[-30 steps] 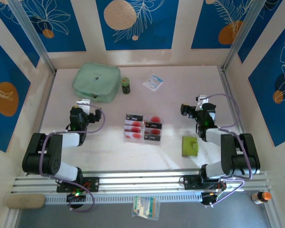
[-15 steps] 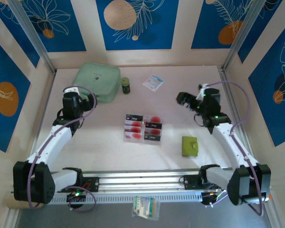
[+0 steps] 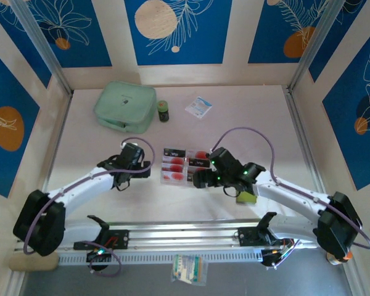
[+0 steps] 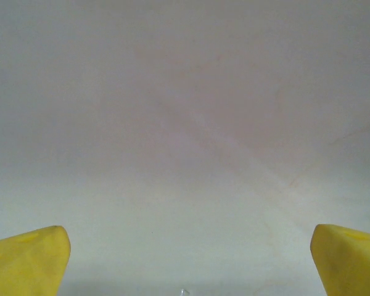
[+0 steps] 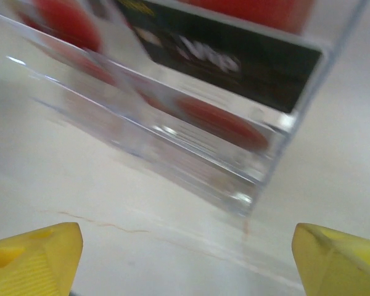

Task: Put the credit cards into the card holder

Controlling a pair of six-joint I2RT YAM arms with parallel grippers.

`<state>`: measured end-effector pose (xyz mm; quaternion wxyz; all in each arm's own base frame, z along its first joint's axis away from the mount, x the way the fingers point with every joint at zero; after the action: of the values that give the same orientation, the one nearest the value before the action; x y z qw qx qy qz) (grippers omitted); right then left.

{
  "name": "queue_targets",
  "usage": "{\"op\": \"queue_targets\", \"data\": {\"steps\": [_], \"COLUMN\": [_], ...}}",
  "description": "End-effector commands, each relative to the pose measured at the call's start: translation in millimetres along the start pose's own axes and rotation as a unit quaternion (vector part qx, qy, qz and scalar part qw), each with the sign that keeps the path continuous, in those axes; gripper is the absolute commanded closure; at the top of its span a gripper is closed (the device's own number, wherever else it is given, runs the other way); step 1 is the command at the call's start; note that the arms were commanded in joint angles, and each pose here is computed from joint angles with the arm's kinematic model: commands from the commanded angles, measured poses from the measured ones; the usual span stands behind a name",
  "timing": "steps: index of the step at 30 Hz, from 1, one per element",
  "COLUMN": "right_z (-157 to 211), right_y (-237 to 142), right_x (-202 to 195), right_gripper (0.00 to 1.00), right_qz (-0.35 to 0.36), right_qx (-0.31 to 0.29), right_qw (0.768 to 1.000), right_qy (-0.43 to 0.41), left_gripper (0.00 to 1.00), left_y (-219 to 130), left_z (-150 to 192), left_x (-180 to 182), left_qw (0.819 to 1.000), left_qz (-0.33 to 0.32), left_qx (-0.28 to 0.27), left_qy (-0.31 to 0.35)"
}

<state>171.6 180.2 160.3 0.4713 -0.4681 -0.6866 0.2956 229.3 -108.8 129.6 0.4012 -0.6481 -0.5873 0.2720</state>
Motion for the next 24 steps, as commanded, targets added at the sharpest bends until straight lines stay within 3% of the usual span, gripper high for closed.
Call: {"op": "queue_targets", "data": {"steps": [1, 12, 24], "right_z": [10, 2, -38], "right_y": [11, 37, 43], "right_x": [-17, -23, -53], "right_gripper": [0.11, 0.11, 0.11], "right_qz": [0.078, 0.144, 0.185], "right_qx": [0.011, 0.017, -0.006], "right_qw": [0.997, 0.989, 0.980], "right_qy": [0.007, 0.002, 0.073], "left_gripper": [0.00, 0.00, 0.00], "left_y": [4, 18, 34], "left_z": [5, -1, -26], "left_x": [-6, -28, -57], "left_qw": [1.000, 1.000, 1.000], "left_qz": [-0.025, -0.018, 0.004], "left_qx": [0.010, 0.013, 0.005], "left_qy": [0.009, 0.018, 0.023]}}
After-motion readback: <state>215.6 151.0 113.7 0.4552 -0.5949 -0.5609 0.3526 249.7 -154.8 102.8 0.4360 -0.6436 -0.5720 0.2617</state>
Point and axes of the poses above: each hand's point on the last joint's axis, 136 mm out from that joint toward the fingers, its own y axis out along the fingers, its own x axis along the line the jaws close on, z = x × y, the point moved 8 cm from there along -y, back along the fingers, and after that the axes turned 10 degrees about y, right-handed, at the moved point
